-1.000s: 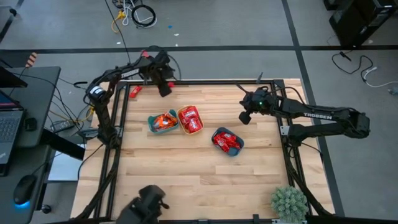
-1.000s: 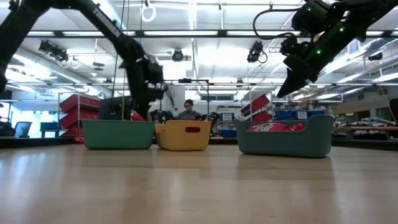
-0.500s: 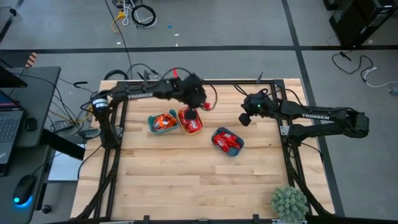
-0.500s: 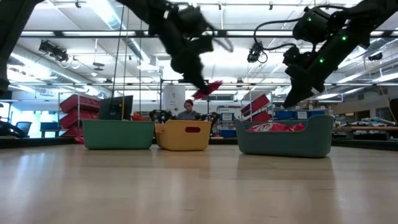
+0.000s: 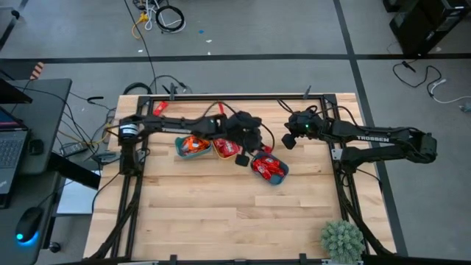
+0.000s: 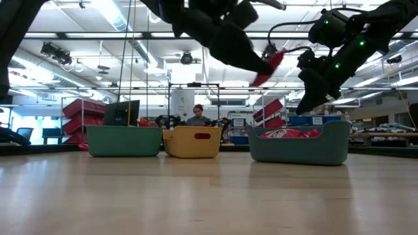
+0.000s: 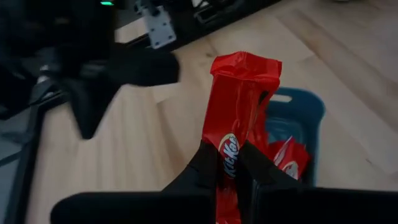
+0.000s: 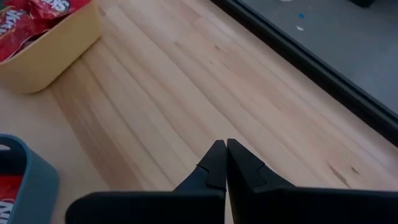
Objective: Sort candy
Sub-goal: Put the dark red candy into the blue bin
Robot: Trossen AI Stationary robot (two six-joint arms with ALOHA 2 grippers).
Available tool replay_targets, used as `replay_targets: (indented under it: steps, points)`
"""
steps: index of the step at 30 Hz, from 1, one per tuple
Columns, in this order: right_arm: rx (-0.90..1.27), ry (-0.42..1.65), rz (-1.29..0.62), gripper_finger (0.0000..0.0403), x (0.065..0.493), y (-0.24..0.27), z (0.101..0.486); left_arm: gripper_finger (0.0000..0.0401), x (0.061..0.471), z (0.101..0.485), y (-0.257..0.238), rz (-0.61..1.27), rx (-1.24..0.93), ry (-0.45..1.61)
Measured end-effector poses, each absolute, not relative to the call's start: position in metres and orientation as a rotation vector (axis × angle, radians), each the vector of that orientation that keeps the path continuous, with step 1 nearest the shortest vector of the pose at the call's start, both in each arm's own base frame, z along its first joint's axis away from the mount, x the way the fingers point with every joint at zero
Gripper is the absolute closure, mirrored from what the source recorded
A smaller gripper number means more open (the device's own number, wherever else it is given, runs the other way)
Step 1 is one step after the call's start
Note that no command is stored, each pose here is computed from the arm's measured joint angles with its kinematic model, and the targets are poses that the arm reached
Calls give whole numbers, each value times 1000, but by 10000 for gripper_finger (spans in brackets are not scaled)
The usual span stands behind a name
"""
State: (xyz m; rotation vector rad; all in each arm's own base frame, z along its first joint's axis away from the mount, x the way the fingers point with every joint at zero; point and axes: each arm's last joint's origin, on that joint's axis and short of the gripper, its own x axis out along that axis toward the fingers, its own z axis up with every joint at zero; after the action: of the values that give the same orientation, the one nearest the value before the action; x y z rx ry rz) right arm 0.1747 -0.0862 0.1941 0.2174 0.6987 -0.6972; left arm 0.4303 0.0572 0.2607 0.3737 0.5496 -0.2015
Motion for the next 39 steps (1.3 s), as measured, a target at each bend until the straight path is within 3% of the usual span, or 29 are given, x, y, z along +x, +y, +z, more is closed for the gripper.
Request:
replay_targets:
  steps: [14,24,30,35,39]
  points:
    - [208,697,-694,403,175,-86,194,372,454,207,44,-260,364,609]
    - [202,700,-691,403,175,-86,194,273,456,209,44,-163,403,608]
    - [202,701,-690,403,175,-86,194,251,457,212,45,-120,386,603]
    - [203,705,-687,403,175,-86,194,268,453,224,53,64,394,691]
    - [204,715,-686,403,174,-86,193,348,431,249,82,201,357,746]
